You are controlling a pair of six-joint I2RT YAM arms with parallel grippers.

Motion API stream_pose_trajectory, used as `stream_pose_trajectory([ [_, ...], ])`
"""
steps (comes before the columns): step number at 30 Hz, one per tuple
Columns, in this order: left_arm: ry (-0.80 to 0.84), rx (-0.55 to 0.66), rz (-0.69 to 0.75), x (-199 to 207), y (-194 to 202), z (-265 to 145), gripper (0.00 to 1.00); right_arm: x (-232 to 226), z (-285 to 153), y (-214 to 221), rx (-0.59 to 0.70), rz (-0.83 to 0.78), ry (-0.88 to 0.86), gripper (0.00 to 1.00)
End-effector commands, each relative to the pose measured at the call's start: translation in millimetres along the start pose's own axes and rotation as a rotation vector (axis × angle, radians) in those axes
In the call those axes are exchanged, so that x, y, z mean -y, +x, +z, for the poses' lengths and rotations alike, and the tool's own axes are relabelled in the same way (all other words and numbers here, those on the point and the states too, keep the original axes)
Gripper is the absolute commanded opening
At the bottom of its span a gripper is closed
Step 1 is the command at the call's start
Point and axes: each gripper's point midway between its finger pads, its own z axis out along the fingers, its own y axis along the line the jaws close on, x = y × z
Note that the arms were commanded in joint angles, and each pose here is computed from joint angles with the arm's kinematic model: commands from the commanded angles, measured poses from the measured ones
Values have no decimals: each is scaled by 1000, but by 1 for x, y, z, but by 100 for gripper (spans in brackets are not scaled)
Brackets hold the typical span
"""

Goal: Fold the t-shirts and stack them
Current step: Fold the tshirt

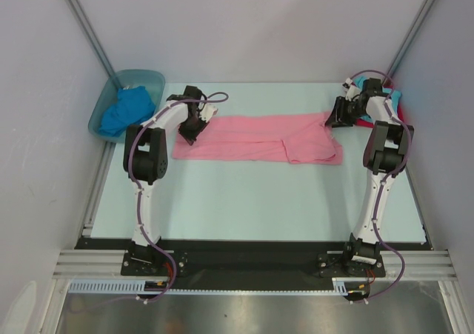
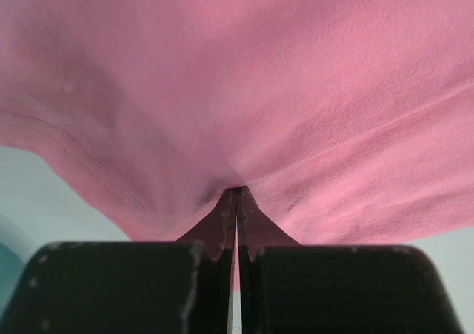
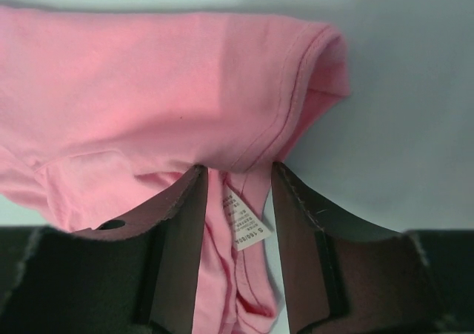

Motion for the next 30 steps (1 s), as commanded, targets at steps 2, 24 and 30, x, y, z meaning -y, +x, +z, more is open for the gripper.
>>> stream_pose_trajectory([
  [2,-20,-10,2,-6,2,7,0,-7,5,-15,28,-35,-6,45],
  [24,-24,7,16,-2,-5,2,0,-15,-29,-43,91,-105,84,42],
  [30,-18,13,20,1,-8,2,0,-8,-42,-48,112,-105,114,42],
])
